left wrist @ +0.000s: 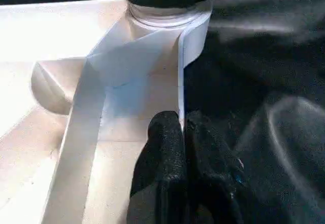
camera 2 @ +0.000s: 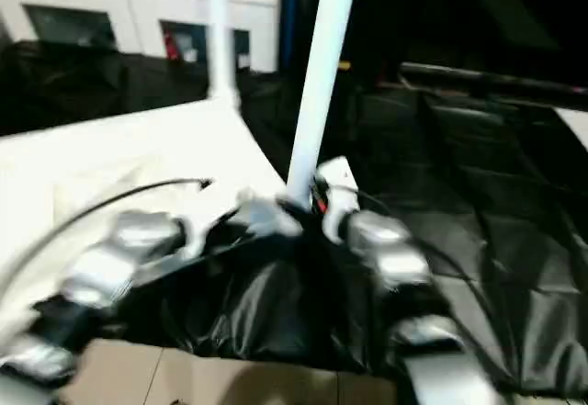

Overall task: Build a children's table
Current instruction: Rotate leg to tighten

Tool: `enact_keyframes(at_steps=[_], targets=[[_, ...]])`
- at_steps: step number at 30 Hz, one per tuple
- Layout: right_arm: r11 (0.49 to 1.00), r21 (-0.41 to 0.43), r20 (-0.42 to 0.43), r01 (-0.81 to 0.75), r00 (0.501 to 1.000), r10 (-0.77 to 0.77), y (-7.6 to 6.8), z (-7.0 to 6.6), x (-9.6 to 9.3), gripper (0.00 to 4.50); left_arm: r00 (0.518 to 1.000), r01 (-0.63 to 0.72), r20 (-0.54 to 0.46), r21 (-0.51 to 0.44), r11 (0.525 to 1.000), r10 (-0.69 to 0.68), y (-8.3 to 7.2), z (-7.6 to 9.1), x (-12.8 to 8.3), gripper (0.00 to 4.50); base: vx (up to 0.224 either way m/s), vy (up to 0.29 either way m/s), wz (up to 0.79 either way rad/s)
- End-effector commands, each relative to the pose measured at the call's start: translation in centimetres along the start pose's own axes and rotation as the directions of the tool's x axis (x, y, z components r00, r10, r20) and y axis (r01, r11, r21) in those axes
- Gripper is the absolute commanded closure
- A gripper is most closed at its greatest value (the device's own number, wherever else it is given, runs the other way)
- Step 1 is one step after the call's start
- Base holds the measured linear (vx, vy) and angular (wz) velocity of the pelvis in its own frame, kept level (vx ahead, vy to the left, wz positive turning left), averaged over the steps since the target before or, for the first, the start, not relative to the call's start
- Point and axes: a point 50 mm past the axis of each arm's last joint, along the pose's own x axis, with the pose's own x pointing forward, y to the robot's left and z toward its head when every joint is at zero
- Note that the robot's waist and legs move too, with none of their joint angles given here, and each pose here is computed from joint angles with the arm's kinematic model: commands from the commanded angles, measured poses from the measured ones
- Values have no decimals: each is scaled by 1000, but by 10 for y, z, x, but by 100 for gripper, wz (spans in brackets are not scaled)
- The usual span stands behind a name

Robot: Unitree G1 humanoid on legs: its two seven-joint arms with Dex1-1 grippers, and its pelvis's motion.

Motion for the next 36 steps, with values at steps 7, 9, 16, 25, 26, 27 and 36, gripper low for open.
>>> enact_keyframes(at_steps=[7,9,16,25,26,27,36], targets=[[965,210,-114,156,984,-134,18,-23,20,182,990,-53,131,52,997,46,-4,40,9,450,0,0,0],[974,175,-107,146,986,-129,19,-22,21,182,991,-47,129,73,996,37,-5,39,9,450,0,0,0],[978,184,-56,104,994,-95,16,-18,18,103,991,-6,135,86,996,-6,-7,33,5,450,0,0,0],[998,64,24,3,1000,-5,5,1,8,65,990,45,129,126,991,-62,-7,27,-2,450,0,0,0],[999,28,32,-38,999,37,2,4,4,65,989,57,127,134,989,-74,-7,26,-4,450,0,0,0],[996,-13,35,-83,996,83,0,7,-1,65,989,67,123,139,988,-84,-7,24,-5,450,0,0,0],[932,-180,-50,-316,949,312,-9,10,-33,65,973,172,118,198,965,-198,-10,15,-18,450,0,0,0]])
